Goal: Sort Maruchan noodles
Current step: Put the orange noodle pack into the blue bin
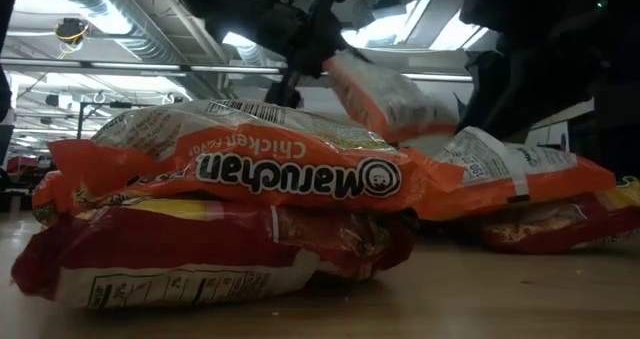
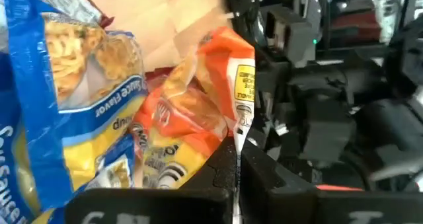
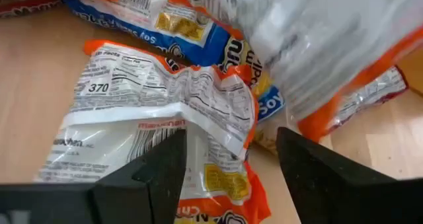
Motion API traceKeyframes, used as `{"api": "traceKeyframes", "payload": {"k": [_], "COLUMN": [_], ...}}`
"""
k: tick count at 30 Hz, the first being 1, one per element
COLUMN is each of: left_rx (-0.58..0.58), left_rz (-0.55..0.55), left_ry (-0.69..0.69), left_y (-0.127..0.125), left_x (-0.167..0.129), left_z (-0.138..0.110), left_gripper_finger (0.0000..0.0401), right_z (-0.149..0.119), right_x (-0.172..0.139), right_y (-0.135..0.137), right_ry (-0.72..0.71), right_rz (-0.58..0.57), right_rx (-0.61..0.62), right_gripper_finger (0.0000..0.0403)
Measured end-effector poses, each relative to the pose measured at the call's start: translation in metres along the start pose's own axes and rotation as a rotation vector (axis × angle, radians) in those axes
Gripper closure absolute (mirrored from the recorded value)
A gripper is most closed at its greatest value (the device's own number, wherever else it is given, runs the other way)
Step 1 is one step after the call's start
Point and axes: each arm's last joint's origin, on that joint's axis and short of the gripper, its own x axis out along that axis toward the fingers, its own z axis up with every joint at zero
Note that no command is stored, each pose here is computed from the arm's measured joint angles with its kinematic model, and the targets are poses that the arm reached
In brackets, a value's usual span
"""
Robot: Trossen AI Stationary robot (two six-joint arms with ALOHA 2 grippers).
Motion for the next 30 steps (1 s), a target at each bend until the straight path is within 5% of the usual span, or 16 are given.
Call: {"api": "traceKeyframes", "payload": {"k": [10, 19, 30], "left_rx": [0.051, 0.059, -0.041], "left_rz": [-0.096, 0.03, 0.181], "left_ry": [0.105, 0.287, 0.588], "left_y": [-0.042, -0.061, -0.064], "left_x": [-0.053, -0.111, -0.145], "left_z": [-0.022, -0.092, -0.195], "left_gripper_finger": [0.0401, 0.0401, 0.0401], "right_z": [0.001, 0.001, 0.002], "right_x": [0.0, 0.0, 0.0], "right_y": [0.0, 0.0, 0.001], "right_ry": [-0.015, -0.016, -0.024], "right_rz": [-0.019, -0.018, -0.005], "right_rx": [0.006, 0.006, 0.011], "right_gripper_finger": [0.0181, 0.0181, 0.0181]}}
